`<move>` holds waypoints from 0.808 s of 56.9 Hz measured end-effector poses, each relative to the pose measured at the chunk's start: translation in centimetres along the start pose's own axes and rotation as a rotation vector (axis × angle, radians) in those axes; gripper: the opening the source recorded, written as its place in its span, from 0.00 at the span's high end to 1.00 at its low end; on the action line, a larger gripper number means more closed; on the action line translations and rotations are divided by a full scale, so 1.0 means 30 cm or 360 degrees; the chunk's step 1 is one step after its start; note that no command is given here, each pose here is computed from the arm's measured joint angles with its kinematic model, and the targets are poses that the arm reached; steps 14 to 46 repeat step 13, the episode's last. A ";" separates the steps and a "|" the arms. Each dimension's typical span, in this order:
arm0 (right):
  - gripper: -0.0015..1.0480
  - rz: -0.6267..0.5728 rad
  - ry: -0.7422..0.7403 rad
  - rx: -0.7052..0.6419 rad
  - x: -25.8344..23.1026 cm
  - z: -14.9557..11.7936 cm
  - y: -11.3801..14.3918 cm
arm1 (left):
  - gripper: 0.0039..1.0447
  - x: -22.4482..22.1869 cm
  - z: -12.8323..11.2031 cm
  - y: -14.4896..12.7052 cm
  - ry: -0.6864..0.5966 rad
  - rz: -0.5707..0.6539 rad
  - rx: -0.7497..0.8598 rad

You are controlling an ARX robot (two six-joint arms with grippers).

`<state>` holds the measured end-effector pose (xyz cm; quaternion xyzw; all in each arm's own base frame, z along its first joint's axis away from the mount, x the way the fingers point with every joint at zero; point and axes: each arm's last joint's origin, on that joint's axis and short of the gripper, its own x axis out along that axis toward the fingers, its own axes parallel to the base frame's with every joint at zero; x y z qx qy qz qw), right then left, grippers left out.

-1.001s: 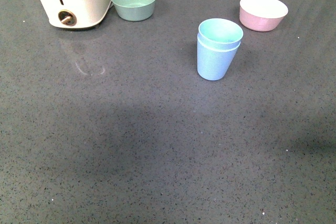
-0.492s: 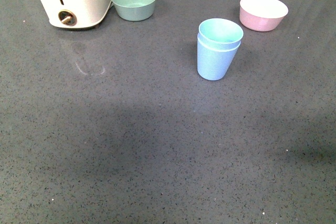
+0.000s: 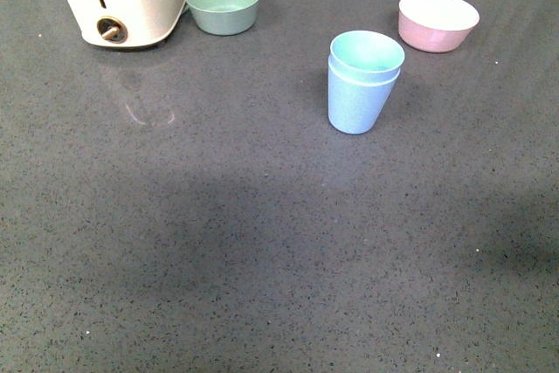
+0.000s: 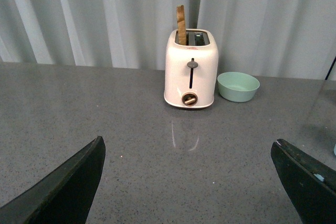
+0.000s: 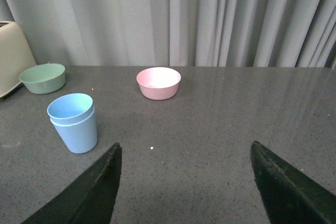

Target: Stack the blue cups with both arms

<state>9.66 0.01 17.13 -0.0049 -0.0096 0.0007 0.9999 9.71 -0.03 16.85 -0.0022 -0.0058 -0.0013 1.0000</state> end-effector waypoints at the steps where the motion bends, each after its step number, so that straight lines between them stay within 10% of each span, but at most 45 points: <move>1: 0.25 0.0000 -0.0001 0.0000 0.000 0.000 0.000 | 0.08 0.000 0.000 0.000 0.0001 0.0000 0.0000; 6: 0.07 0.0000 -0.0001 0.0002 0.000 0.000 0.000 | 0.08 0.000 0.000 0.000 0.0000 0.0000 0.0000; 46: 0.09 -0.0001 -0.0001 0.0003 0.000 0.000 0.000 | 0.08 0.000 0.000 0.000 0.0001 0.0000 0.0000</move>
